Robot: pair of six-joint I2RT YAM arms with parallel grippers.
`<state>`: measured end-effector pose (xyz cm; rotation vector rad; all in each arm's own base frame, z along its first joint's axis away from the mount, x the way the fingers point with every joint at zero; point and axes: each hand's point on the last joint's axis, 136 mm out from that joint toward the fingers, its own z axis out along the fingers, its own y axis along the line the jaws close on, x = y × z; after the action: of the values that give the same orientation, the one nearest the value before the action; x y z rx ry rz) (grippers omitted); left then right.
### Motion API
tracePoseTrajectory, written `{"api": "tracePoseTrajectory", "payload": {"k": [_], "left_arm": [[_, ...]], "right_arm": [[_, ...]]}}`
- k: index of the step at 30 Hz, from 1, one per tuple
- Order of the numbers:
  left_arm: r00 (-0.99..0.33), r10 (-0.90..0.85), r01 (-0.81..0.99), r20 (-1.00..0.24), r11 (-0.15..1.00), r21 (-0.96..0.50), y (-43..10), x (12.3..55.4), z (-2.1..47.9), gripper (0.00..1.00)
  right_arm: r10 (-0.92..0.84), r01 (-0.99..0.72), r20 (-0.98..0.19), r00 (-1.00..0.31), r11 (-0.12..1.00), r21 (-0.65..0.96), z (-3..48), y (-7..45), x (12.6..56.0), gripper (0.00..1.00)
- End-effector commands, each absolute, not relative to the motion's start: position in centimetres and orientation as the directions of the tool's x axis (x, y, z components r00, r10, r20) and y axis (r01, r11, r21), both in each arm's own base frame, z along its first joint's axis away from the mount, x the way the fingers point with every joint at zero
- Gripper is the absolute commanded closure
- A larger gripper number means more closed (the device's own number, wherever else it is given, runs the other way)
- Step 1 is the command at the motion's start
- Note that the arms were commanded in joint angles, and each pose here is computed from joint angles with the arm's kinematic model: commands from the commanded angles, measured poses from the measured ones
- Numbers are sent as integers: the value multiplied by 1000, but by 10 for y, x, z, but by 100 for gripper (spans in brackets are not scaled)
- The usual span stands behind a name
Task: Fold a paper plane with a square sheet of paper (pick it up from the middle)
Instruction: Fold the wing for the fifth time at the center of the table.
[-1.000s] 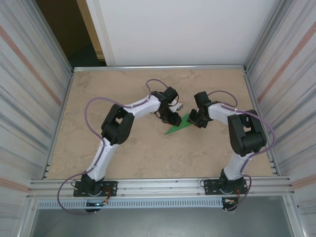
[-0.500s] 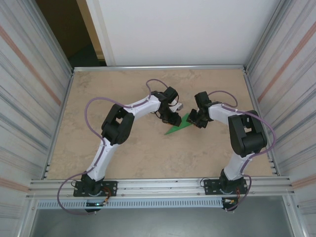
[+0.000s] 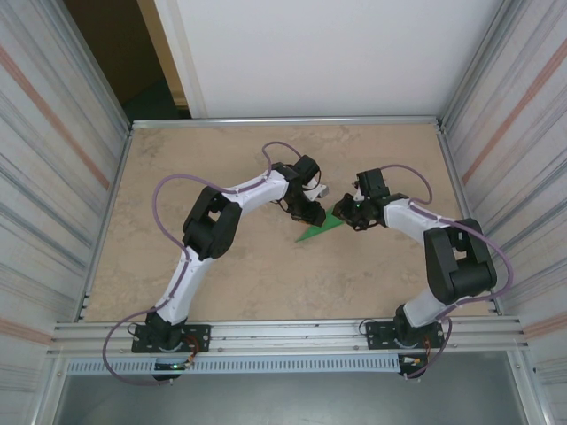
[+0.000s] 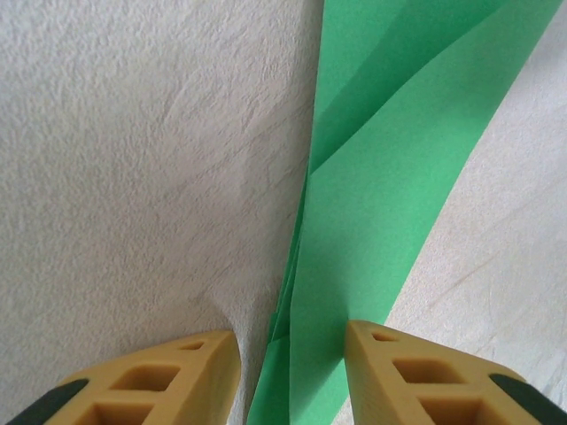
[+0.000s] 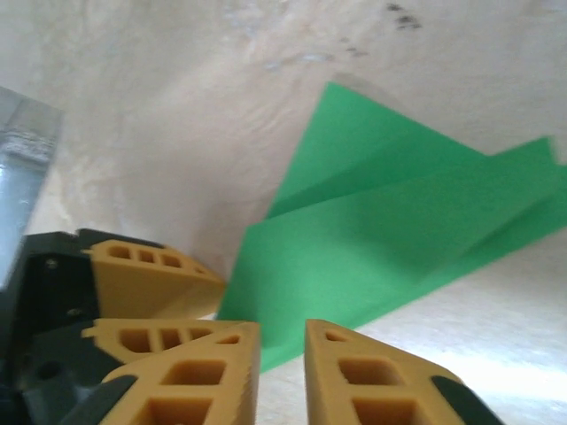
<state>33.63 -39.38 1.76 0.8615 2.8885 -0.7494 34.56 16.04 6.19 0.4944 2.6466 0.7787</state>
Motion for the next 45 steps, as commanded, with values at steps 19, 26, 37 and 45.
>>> {"api": "tracePoseTrajectory", "payload": {"k": [19,26,37,45], "left_arm": [[-830,549,500,102,812,-300,-345,294,-92,59],[-836,540,489,99,815,-310,-345,296,-88,59],[-855,519,479,-1,788,-387,-362,312,-41,59],[-881,386,473,-274,739,-479,-370,345,67,53]], "right_arm": [[426,300,-86,-901,754,585,23,172,345,92],[420,308,-77,-904,766,565,13,167,336,92],[402,293,-86,-911,782,551,0,157,328,91],[284,169,-93,-954,771,614,3,179,338,91]]}}
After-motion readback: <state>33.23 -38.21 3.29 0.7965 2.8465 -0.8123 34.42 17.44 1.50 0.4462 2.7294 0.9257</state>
